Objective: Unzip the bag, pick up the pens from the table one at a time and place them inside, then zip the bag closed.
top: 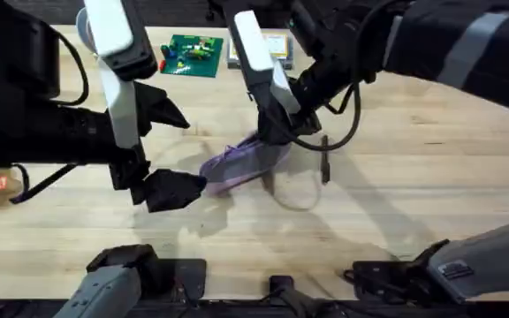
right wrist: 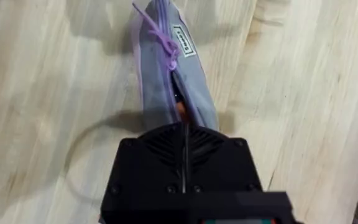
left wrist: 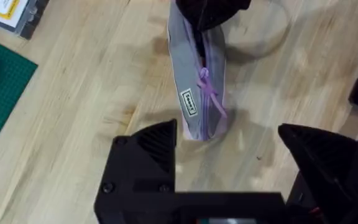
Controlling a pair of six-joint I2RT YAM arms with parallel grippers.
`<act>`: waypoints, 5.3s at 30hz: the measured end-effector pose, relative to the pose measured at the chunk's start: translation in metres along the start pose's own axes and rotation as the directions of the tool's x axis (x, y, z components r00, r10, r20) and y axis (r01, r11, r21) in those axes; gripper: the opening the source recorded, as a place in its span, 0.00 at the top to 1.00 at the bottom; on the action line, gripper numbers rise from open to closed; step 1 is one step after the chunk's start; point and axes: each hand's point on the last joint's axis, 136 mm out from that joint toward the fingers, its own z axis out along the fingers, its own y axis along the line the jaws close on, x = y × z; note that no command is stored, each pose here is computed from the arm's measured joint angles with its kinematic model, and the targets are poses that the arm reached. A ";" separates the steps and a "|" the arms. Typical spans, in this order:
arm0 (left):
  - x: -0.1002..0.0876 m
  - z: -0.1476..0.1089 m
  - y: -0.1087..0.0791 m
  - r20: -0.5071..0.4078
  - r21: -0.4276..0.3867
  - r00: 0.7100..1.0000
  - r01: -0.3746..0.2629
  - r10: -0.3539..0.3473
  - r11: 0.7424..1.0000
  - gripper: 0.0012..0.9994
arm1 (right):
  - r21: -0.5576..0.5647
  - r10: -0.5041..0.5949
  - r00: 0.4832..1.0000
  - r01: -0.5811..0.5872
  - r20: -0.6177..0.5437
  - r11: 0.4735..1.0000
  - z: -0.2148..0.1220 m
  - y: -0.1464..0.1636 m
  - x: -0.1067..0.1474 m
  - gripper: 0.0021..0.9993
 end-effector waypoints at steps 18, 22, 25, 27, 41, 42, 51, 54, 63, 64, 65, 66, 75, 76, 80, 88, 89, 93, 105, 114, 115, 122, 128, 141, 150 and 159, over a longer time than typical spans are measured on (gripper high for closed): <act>0.000 0.000 0.000 0.000 0.001 1.000 0.000 0.000 1.000 0.01 | -0.051 -0.020 1.000 0.019 -0.006 0.999 0.033 -0.002 0.004 0.97; 0.000 0.000 0.000 0.000 0.001 1.000 0.000 0.000 1.000 0.01 | -0.086 -0.036 0.999 0.035 -0.003 0.996 0.044 0.006 -0.002 0.97; 0.000 0.000 0.000 0.000 0.000 1.000 0.000 0.000 1.000 0.01 | -0.092 -0.046 0.999 0.045 -0.003 0.995 0.047 0.009 -0.005 0.97; 0.000 0.000 0.000 0.000 0.001 1.000 0.000 0.000 1.000 0.01 | -0.094 -0.046 0.999 0.045 -0.003 0.995 0.047 0.009 -0.005 0.96; 0.000 0.000 0.000 0.000 0.001 1.000 0.000 0.000 1.000 0.01 | -0.096 -0.045 0.999 0.045 -0.005 0.994 0.046 0.009 -0.004 0.00; 0.000 0.000 0.000 0.000 0.001 1.000 0.000 0.000 1.000 0.01 | -0.096 -0.046 0.999 0.045 -0.005 0.994 0.046 0.009 -0.004 0.00; 0.000 0.000 -0.001 0.000 0.002 1.000 0.001 -0.001 1.000 0.01 | -0.096 -0.045 0.999 0.045 -0.005 0.994 0.046 0.009 -0.004 0.00; 0.000 0.000 -0.001 -0.001 0.003 1.000 0.003 -0.003 1.000 0.01 | -0.096 -0.046 0.999 0.045 -0.005 0.994 0.046 0.010 -0.004 0.00; 0.000 0.000 -0.001 -0.001 0.003 1.000 0.003 -0.003 1.000 0.01 | -0.063 -0.039 0.999 0.040 0.010 0.997 0.030 0.010 -0.015 0.00; 0.000 0.000 -0.001 -0.001 0.003 1.000 0.003 -0.003 1.000 0.01 | -0.050 -0.033 0.999 0.034 0.018 0.998 0.024 0.010 -0.019 0.00; 0.000 0.000 -0.001 -0.001 0.003 1.000 0.002 -0.002 1.000 0.01 | -0.038 -0.027 0.999 0.028 0.027 0.999 0.017 0.011 -0.023 0.00; 0.000 0.000 -0.001 -0.001 0.003 1.000 0.002 -0.002 1.000 0.01 | -0.025 -0.020 0.999 0.020 0.036 0.999 0.011 0.011 -0.027 0.00; 0.000 0.000 -0.001 -0.001 0.003 1.000 0.002 -0.002 1.000 0.01 | 0.148 0.128 0.984 -0.145 0.121 0.978 -0.063 0.000 -0.037 0.00; 0.000 0.000 -0.001 -0.001 0.003 1.000 0.002 -0.002 1.000 0.01 | 0.165 0.150 0.980 -0.171 0.131 0.971 -0.071 -0.001 -0.037 0.00; 0.000 0.000 -0.001 -0.001 0.003 1.000 0.002 -0.002 1.000 0.01 | 0.247 0.287 0.942 -0.323 0.172 0.914 -0.103 -0.006 -0.032 0.00; 0.000 0.000 -0.001 -0.001 0.002 1.000 0.002 -0.002 1.000 0.01 | 0.448 0.753 0.567 -0.798 0.334 0.402 -0.170 -0.013 0.022 0.00; 0.000 0.000 -0.001 -0.001 0.003 1.000 0.002 -0.002 1.000 0.01 | 0.445 0.771 0.538 -0.815 0.341 0.372 -0.170 -0.011 0.024 0.00; 0.000 0.000 -0.001 -0.001 0.002 1.000 0.002 -0.002 1.000 0.01 | 0.420 0.817 0.456 -0.857 0.352 0.298 -0.167 -0.006 0.029 0.00; -0.002 0.000 0.004 0.006 -0.016 1.000 -0.014 0.015 1.000 0.01 | 0.448 0.865 0.362 -0.875 0.346 0.187 -0.166 0.002 0.047 0.00; -0.002 0.000 0.006 0.009 -0.021 1.000 -0.019 0.019 1.000 0.01 | 0.501 0.945 0.137 -0.865 0.297 -0.033 -0.124 0.015 0.102 0.00; -0.002 0.000 0.006 0.009 -0.021 1.000 -0.019 0.019 1.000 0.01 | 0.505 0.948 0.116 -0.861 0.295 -0.052 -0.119 0.016 0.107 0.00; -0.002 0.000 0.006 0.009 -0.021 1.000 -0.019 0.019 1.000 0.01 | 0.487 0.917 -0.008 -0.846 0.399 -0.219 -0.098 0.010 0.134 0.00; -0.003 0.000 0.006 0.009 -0.021 1.000 -0.019 0.020 1.000 0.01 | 0.420 0.864 -0.139 -0.829 0.483 -0.369 -0.070 0.015 0.155 0.00; -0.002 0.000 0.006 0.009 -0.021 1.000 -0.019 0.019 1.000 0.01 | 0.408 0.849 -0.212 -0.804 0.484 -0.433 -0.018 0.011 0.189 0.00; -0.002 0.000 0.006 0.009 -0.021 1.000 -0.019 0.019 1.000 0.01 | 0.512 0.863 -0.178 -0.742 0.473 -0.434 -0.016 0.016 0.203 0.49; -0.002 0.000 0.006 0.009 -0.021 1.000 -0.019 0.019 1.000 0.01 | 0.526 0.871 -0.153 -0.744 0.467 -0.413 -0.013 0.013 0.197 0.96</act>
